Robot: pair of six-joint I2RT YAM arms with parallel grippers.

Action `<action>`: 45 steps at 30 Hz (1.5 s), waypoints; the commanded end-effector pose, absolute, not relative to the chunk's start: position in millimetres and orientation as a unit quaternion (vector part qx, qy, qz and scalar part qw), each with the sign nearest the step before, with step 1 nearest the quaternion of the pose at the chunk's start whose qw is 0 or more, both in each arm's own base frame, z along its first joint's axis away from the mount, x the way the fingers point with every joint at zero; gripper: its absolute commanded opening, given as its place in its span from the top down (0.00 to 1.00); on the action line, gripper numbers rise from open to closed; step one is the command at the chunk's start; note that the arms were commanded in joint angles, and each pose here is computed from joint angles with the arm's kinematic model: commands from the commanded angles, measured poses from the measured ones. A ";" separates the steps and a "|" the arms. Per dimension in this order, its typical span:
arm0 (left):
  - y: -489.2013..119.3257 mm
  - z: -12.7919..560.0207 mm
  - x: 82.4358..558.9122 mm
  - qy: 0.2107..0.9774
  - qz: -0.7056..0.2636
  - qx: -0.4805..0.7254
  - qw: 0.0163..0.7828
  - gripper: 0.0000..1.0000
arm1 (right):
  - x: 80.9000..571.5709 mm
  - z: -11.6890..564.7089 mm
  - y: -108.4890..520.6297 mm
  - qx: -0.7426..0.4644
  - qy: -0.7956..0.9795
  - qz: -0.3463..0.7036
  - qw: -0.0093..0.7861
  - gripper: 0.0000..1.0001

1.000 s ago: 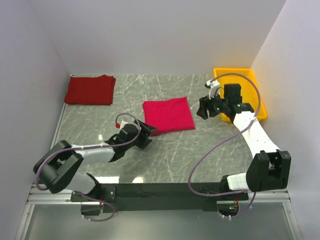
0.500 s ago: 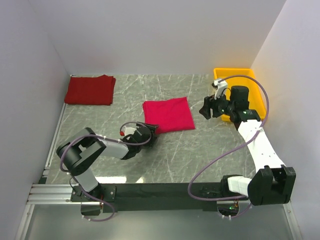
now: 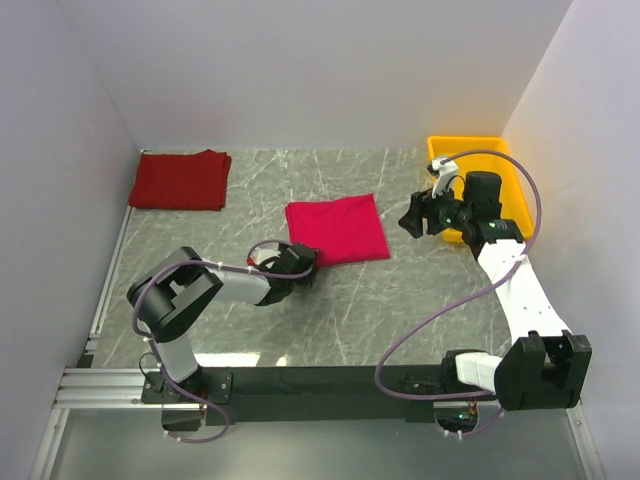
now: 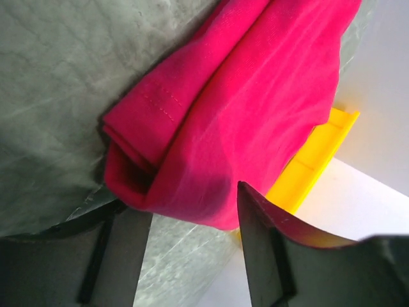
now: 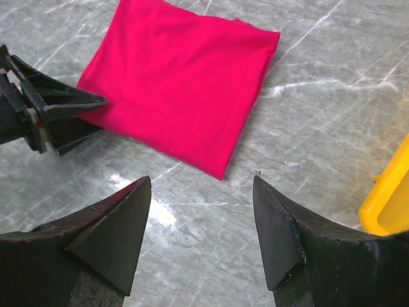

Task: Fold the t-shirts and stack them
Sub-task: Fold the tshirt

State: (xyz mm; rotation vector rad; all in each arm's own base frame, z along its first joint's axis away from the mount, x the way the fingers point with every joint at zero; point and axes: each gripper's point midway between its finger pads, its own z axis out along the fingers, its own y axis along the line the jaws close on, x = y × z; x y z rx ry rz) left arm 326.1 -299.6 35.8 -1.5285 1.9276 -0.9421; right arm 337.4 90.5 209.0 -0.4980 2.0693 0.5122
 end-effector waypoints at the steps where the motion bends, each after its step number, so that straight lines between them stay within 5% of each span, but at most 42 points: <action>1: -255.2 -31.5 294.3 0.697 -0.219 -0.647 0.218 0.40 | 339.6 230.5 92.0 -0.203 0.825 0.214 0.483 0.28; 10: -251.1 -42.4 306.5 0.695 -0.230 -0.645 0.220 0.65 | 331.7 237.3 83.4 -0.195 0.824 0.207 0.489 0.28; 15: -247.0 -37.5 316.6 0.692 -0.251 -0.637 0.230 0.99 | 324.1 238.5 83.2 -0.196 0.823 0.209 0.491 0.28; 24: -255.3 25.4 345.4 0.697 -0.377 -0.540 0.283 1.00 | 315.5 236.8 82.2 -0.200 0.824 0.208 0.488 0.29; 35: -244.4 122.4 366.5 0.715 -0.397 -0.431 0.381 1.00 | 315.1 232.8 83.4 -0.200 0.823 0.215 0.486 0.29; 45: -228.0 170.8 379.6 0.706 -0.419 -0.414 0.393 1.00 | 319.3 234.2 85.3 -0.203 0.821 0.221 0.486 0.29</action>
